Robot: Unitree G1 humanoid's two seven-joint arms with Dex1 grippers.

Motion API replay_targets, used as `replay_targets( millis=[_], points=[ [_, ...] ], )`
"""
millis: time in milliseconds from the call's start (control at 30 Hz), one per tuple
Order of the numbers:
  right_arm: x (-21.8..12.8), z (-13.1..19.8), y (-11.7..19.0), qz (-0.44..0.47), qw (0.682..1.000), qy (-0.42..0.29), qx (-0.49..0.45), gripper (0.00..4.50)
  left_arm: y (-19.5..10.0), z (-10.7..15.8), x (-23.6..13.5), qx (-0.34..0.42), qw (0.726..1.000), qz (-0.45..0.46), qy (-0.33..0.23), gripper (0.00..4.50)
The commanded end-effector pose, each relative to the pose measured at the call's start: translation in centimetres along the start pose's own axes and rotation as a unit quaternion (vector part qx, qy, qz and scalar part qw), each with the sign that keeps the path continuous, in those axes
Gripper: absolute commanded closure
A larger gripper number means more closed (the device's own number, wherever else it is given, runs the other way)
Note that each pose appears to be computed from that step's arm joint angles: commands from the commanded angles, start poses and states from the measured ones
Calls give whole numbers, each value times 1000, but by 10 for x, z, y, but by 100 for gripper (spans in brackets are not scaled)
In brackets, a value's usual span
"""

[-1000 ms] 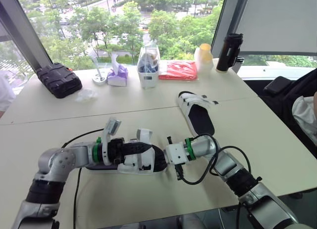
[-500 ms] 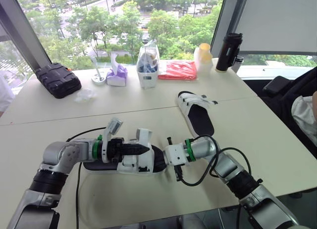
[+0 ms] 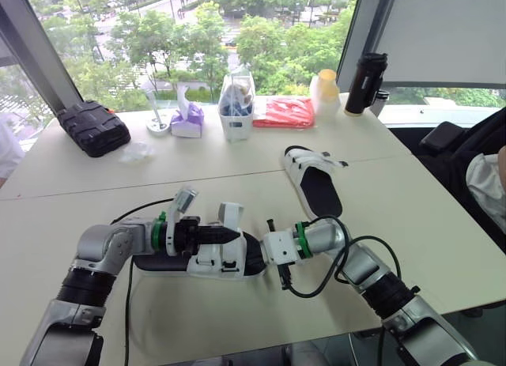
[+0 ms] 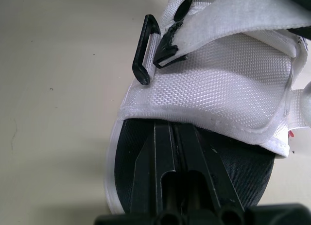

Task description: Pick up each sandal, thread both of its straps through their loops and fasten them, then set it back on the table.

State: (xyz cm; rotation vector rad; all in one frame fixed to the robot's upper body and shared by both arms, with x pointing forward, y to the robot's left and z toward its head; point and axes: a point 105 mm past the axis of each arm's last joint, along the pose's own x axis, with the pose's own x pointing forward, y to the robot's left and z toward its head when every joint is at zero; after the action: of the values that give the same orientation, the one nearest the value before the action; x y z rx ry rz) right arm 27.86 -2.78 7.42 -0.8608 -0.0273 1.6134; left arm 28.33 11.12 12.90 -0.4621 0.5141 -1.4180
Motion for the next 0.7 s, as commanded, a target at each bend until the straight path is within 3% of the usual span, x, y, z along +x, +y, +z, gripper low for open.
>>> replay_targets(
  millis=[33, 367, 700],
  points=[
    [12, -24, 39, 77, 995, 39, 40, 450, -4, -1, 3, 1, 1000, -10, 4, 445],
    [12, -24, 41, 81, 995, 41, 38, 450, -9, -5, 5, -34, 999, -25, -7, 445],
    [12, -23, 40, 81, 995, 39, 37, 450, -4, -21, 5, 19, 999, -5, 34, 445]
  ],
)
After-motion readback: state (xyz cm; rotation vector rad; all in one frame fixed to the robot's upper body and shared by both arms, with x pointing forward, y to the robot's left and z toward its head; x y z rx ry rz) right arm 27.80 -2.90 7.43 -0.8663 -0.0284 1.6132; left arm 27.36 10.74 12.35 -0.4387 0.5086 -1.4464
